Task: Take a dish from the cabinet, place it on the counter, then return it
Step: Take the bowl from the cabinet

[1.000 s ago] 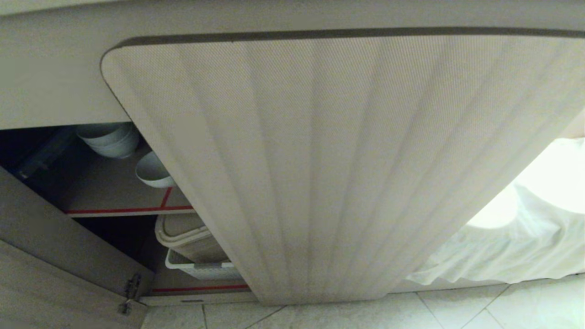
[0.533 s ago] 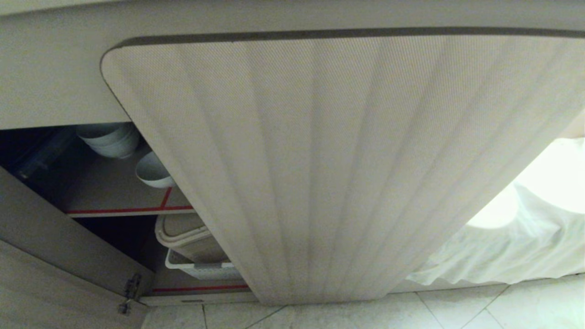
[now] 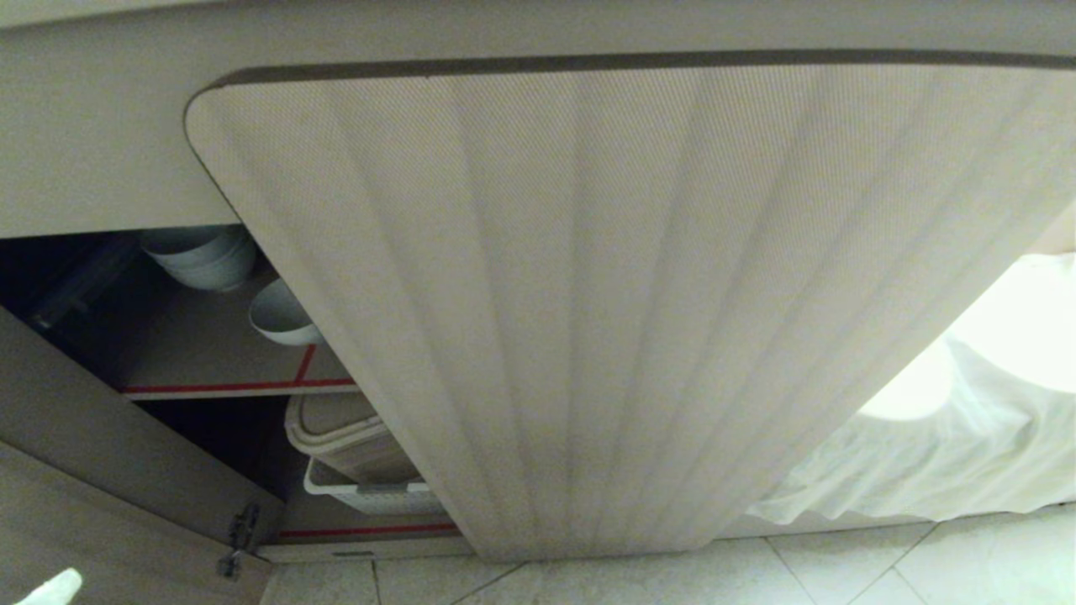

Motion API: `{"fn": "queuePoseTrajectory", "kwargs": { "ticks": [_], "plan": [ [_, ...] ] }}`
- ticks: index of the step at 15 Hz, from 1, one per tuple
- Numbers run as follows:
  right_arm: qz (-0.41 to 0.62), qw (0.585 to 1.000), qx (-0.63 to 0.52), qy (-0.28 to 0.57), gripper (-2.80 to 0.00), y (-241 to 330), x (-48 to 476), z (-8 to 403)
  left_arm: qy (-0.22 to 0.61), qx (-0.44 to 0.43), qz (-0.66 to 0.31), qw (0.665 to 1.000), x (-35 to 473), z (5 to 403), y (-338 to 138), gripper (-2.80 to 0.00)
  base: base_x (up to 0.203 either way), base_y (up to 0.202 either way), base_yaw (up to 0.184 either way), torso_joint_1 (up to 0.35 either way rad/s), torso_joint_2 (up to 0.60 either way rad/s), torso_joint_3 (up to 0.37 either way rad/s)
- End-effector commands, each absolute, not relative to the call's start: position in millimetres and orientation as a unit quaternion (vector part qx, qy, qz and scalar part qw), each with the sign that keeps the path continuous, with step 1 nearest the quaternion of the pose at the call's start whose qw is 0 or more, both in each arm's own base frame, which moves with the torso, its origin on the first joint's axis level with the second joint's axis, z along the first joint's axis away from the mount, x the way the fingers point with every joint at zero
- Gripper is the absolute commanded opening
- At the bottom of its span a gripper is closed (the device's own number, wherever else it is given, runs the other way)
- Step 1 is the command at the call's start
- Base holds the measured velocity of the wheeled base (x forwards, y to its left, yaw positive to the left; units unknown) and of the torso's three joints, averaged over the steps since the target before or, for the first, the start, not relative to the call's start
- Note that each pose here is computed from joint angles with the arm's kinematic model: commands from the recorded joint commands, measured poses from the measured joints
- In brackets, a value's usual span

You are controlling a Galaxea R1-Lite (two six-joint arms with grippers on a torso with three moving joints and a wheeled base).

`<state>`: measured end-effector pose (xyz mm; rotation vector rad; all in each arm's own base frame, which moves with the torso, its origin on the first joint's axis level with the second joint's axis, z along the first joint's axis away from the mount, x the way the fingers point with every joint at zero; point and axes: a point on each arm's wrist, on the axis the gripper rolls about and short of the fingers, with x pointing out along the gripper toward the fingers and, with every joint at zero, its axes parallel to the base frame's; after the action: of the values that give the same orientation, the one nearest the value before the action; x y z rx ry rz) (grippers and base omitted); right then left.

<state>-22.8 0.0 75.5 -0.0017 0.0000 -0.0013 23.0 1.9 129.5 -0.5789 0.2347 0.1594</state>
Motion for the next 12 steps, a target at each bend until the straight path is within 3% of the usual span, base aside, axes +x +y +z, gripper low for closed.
{"fn": "queuePoseTrajectory", "kwargs": {
  "ticks": [1, 12],
  "plan": [
    [0.0, 1.0, -0.001, 0.0, -2.8, 0, -23, 75, 0.13, -0.288, 0.076, 0.946, 35, 124, 2, -2.8, 0.0, 0.0, 0.0, 0.0, 0.0, 0.0],
    [-0.001, 1.0, -0.001, 0.0, -2.8, 0, -23, 75, 0.148, -0.446, 0.077, 0.879, 91, 128, 4, -2.8, 0.0, 0.0, 0.0, 0.0, 0.0, 0.0]
  ]
}}
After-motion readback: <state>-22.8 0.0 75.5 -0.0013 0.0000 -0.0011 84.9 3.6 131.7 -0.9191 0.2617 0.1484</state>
